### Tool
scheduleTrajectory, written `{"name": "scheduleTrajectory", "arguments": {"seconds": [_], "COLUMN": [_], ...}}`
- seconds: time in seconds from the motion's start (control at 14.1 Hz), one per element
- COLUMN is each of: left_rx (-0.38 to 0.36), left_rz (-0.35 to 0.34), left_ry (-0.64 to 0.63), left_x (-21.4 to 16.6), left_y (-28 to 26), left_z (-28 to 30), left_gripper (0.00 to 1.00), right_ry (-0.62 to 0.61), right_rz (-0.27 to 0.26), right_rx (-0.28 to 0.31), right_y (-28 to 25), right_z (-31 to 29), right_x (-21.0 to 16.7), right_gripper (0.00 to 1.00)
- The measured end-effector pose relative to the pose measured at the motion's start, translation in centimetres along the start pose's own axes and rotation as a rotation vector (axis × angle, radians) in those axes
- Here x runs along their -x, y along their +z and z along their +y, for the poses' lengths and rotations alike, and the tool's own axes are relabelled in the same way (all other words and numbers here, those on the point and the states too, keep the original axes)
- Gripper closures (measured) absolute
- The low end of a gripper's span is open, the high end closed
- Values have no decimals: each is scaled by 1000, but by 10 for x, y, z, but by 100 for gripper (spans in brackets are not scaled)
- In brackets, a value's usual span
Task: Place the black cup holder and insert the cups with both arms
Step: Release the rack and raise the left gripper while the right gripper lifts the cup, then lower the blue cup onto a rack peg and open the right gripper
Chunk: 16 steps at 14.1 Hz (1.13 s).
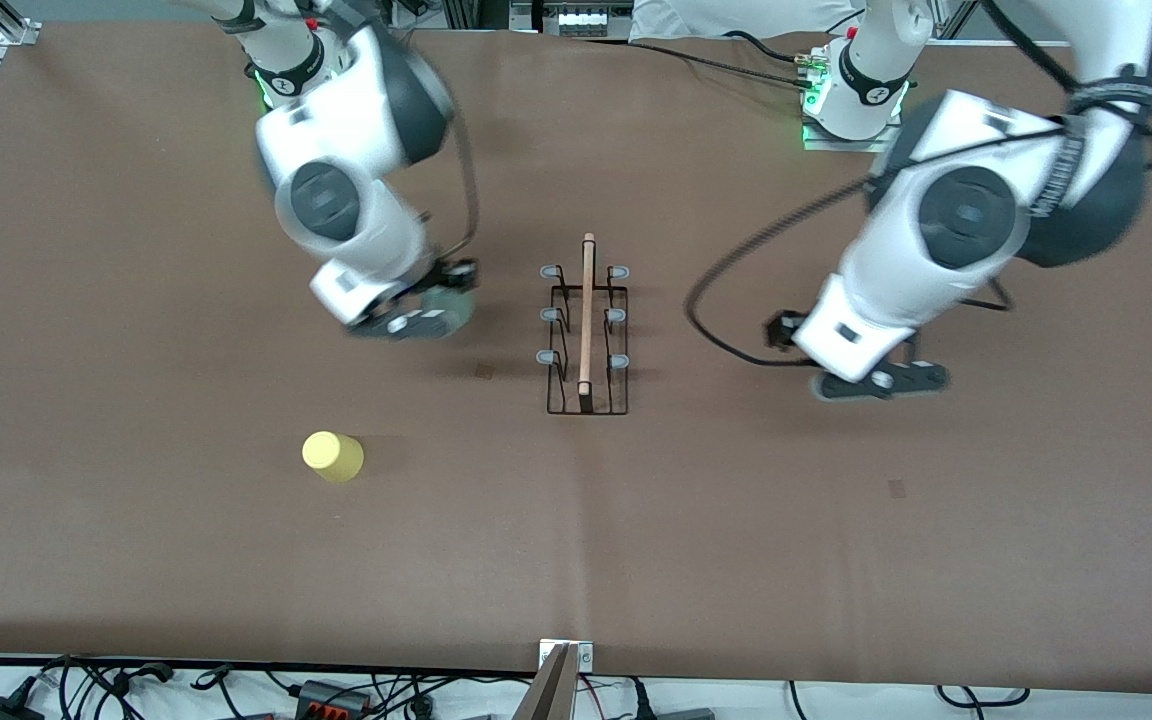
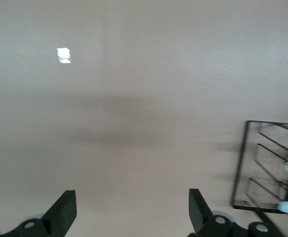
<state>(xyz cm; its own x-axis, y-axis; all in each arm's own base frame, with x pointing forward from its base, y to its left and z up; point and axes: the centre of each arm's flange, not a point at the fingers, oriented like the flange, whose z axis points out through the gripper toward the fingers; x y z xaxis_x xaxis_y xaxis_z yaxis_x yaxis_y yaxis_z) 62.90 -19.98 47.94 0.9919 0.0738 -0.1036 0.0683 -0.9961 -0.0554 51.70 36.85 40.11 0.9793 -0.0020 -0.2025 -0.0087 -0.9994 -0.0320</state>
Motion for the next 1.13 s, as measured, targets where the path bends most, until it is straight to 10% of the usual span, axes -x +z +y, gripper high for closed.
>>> {"name": "scheduleTrajectory", "arguments": {"seconds": [0.57,1.13], "left_rx": [-19,14], "left_rz": [66,27], "left_ry": [142,127], "left_x": [-2,41], "left_y": [-77,-70], "left_z": [-207,-208], "left_gripper": [0,0], "right_ry": [-2,-6], "right_rz": [-53,-57], "right_rx": [-10,-1], "right_y": [42,58], "right_z": [-95,-104], "right_x": [49,46], "right_gripper": [34,34]}}
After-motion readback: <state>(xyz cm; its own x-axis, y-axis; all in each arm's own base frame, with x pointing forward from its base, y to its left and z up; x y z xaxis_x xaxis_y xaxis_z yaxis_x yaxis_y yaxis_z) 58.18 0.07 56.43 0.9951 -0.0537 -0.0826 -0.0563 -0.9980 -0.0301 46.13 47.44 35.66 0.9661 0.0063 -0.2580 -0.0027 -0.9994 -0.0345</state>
